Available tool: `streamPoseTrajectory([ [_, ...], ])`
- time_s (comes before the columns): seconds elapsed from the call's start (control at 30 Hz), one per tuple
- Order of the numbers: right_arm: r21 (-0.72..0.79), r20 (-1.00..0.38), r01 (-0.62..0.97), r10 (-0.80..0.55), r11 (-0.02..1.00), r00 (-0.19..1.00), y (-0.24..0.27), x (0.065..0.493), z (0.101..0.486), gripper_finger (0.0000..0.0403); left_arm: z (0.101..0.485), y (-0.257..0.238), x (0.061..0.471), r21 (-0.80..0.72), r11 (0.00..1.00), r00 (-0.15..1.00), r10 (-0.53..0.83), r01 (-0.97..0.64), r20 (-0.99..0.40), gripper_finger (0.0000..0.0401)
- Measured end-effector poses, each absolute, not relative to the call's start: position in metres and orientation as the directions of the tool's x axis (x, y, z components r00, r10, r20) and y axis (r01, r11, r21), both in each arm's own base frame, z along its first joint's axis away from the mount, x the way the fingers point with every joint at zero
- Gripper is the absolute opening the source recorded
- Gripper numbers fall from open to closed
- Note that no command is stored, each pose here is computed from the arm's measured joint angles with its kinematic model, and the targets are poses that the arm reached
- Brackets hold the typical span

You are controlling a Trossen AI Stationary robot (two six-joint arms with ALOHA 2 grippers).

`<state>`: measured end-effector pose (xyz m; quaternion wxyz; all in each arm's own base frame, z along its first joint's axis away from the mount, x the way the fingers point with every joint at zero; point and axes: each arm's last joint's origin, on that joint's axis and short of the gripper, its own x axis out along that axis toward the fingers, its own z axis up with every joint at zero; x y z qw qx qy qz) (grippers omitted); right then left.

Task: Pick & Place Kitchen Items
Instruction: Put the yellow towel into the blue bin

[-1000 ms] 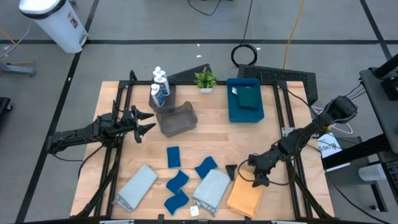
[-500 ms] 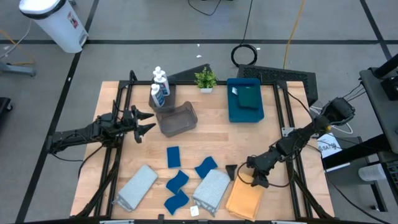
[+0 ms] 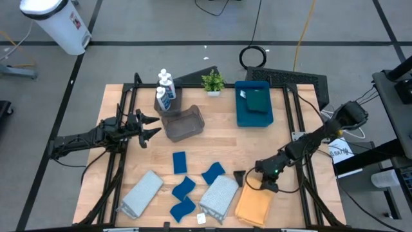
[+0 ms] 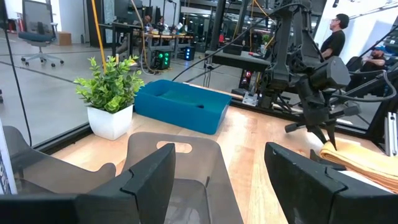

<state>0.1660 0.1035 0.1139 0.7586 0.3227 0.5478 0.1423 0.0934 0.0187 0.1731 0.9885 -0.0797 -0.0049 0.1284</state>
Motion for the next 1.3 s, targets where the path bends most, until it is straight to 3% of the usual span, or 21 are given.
streamPoseTrajectory([
  [0.23,0.501,-0.846,0.157,0.443,0.851,0.297,0.101,0.161,0.144,0.0002,0.173,0.019,0.093,-0.159,0.954,0.967,0.255,-0.253,-0.011,0.0251],
  [0.63,0.016,-0.961,0.164,-0.03,0.986,0.275,0.086,0.151,0.216,0.0001,0.173,0.019,0.093,-0.159,0.954,0.967,0.255,-0.253,-0.011,0.0251],
  [1.07,-0.3,-0.896,0.029,-0.292,0.954,0.334,0.071,0.154,0.235,0.0,0.173,0.019,0.093,-0.159,0.954,0.967,0.254,-0.253,-0.01,0.0251],
  [1.3,-0.496,-0.82,-0.049,-0.45,0.867,0.354,0.056,0.159,0.237,0.0,0.173,0.019,0.093,-0.159,0.954,0.967,0.254,-0.253,-0.011,0.0251],
])
